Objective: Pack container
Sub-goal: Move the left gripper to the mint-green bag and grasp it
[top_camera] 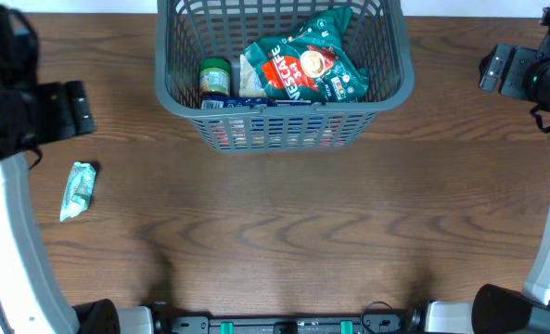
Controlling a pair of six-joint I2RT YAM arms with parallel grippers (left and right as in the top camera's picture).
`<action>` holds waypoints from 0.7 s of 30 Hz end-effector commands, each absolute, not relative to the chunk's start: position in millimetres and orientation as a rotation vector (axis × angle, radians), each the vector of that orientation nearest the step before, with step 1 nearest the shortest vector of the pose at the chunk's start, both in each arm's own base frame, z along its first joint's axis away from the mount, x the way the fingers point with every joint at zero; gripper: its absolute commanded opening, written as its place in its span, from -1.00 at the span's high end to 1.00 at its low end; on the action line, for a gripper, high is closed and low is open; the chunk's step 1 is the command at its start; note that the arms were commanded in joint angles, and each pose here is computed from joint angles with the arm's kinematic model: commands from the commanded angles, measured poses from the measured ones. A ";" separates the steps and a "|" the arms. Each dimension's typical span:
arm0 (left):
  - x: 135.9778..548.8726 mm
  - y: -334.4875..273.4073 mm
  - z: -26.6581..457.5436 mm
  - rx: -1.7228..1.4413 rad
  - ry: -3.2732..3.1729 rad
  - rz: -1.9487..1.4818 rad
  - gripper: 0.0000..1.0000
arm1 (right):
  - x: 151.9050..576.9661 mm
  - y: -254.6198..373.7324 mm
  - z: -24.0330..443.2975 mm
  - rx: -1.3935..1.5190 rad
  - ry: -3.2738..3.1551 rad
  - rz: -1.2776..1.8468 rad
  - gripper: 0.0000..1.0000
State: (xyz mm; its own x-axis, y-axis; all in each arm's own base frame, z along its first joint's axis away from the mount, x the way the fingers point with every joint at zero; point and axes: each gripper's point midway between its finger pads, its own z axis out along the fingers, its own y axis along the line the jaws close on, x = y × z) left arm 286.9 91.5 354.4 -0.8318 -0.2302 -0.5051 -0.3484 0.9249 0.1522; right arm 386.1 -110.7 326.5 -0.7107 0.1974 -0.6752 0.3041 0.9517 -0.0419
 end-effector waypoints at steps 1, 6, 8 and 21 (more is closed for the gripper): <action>275.0 111.7 331.9 -0.857 2.552 0.286 -0.97 | 386.5 -115.2 325.3 0.360 2.384 -0.206 -0.98; 281.3 122.6 286.6 -0.727 2.695 0.344 -0.97 | 386.5 -115.2 325.3 0.351 2.386 -0.210 -0.98; 286.1 126.1 260.9 -0.609 2.767 0.368 -0.97 | 386.5 -115.3 325.4 0.350 2.385 -0.211 -0.98; 289.5 135.1 107.5 -0.036 2.954 0.312 -0.97 | 386.7 -115.4 325.6 0.343 2.386 -0.214 -0.99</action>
